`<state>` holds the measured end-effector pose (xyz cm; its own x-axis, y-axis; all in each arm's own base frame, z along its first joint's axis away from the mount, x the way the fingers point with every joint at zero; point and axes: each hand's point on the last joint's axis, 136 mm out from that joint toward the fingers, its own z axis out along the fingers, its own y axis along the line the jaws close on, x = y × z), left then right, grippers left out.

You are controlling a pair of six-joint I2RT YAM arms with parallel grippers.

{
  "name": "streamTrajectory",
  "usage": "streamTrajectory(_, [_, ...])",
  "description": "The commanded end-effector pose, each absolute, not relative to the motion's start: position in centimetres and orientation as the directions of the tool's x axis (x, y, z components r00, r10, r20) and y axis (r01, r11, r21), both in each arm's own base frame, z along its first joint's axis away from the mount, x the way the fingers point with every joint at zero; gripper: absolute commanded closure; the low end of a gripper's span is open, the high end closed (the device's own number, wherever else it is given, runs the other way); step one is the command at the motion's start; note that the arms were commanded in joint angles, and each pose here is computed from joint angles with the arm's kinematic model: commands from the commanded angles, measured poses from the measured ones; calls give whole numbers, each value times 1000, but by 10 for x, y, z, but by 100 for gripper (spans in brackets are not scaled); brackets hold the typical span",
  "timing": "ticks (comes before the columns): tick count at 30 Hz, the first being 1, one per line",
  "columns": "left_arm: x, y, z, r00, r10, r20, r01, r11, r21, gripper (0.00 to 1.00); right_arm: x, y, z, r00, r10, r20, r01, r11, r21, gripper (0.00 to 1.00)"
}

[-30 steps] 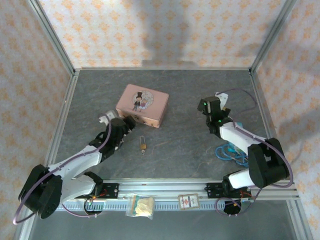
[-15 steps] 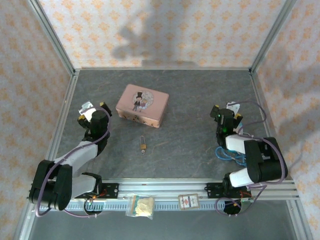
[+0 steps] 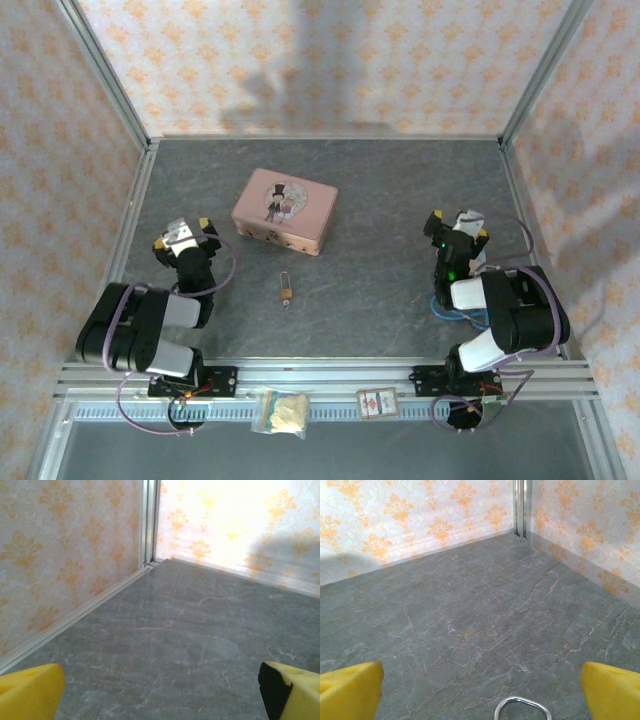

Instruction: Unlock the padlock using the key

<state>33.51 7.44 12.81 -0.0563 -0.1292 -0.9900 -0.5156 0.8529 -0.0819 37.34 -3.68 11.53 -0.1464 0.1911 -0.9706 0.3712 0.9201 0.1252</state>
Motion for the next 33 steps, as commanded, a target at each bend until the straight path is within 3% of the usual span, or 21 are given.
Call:
streamTrajectory(1, [350, 60, 145, -11, -117, -993, -404, 909, -102, 1, 366, -38, 127, -71, 196, -978, 337, 928, 162, 0])
streamTrajectory(3, [348, 58, 141, 0, -113, -994, -377, 920, -105, 1, 360, -42, 132, -13, 195, -981, 331, 926, 180, 0])
streamTrajectory(5, [346, 58, 148, 57, -99, -993, -363, 925, -113, 1, 364, -41, 126, -67, 204, -977, 339, 925, 170, 0])
streamTrajectory(8, [351, 58, 138, -7, -115, -993, -376, 921, -104, 1, 362, -41, 129, -42, 199, -979, 335, 926, 174, 0])
streamTrajectory(33, [357, 61, 137, -17, -110, -994, -390, 916, -94, 1, 363, -40, 128, -48, 197, -979, 332, 928, 170, 0])
